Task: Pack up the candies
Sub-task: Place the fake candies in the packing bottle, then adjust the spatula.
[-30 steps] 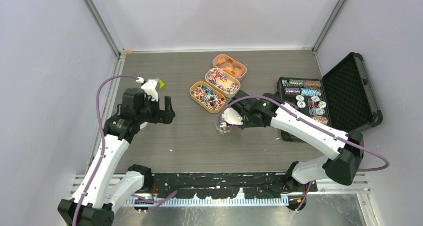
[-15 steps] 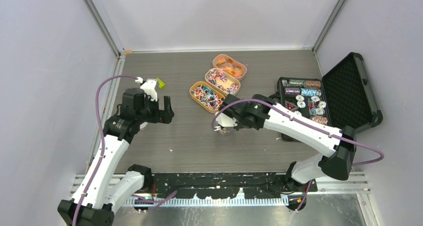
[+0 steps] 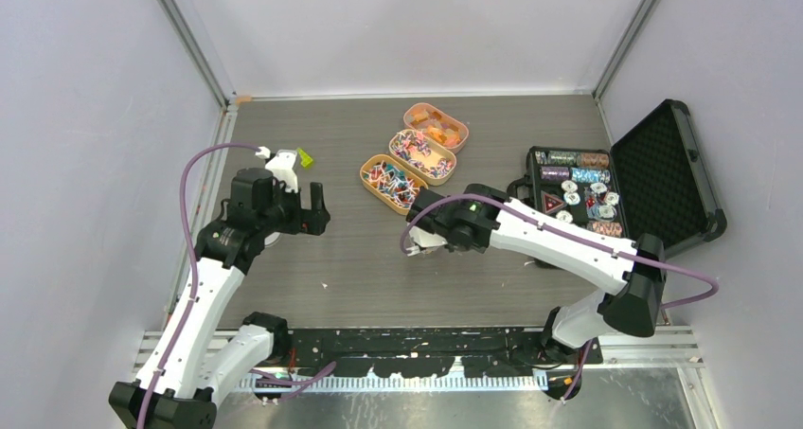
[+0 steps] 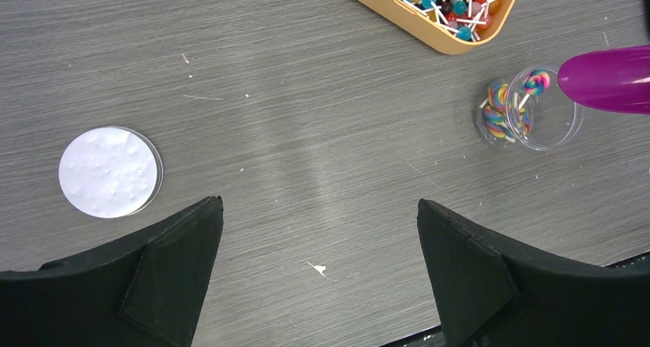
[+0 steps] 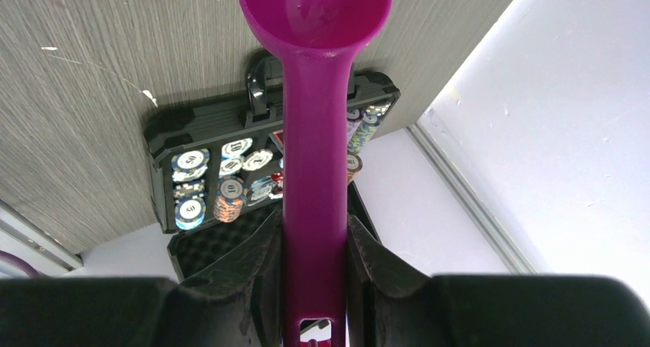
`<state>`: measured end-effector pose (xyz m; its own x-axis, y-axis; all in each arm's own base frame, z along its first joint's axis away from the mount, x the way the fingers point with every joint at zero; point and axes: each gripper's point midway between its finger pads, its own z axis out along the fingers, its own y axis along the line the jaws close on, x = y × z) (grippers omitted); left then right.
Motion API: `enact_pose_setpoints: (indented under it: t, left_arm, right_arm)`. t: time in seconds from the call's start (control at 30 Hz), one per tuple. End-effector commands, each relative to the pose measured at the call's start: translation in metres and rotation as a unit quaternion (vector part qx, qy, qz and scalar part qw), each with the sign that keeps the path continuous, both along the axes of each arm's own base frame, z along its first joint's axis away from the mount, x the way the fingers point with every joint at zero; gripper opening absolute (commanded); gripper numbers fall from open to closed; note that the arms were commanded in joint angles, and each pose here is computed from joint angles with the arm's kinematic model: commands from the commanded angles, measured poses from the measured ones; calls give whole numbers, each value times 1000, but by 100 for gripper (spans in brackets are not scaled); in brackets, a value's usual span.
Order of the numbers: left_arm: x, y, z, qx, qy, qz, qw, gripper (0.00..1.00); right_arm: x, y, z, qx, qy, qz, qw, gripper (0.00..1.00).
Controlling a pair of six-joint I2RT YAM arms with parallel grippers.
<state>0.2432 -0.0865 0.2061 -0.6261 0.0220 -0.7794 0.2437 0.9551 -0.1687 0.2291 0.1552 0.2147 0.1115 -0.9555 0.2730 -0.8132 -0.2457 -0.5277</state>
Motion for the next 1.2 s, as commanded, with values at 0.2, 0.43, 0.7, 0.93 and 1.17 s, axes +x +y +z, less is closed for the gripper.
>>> enact_pose_setpoints:
  t: [0.2, 0.43, 0.7, 0.93, 1.17]
  left_arm:
    - [3, 3, 8, 5, -15, 11, 1000, 100]
    - [3, 6, 7, 8, -11, 19, 1000, 100]
    - [5, -9, 7, -33, -15, 4, 999, 99]
    - [15, -50, 34, -128, 6, -47, 991, 83]
    - [38, -74, 36, -183, 34, -59, 981, 69]
  right_arm:
    - [5, -1, 36, 4, -53, -7, 999, 0]
    - [2, 12, 39, 68, -53, -92, 992, 1]
    - [-3, 60, 29, 213, 1, -133, 968, 0]
    - [-18, 98, 18, 296, 71, -149, 941, 0]
    - [-21, 124, 41, 413, 75, -124, 899, 0]
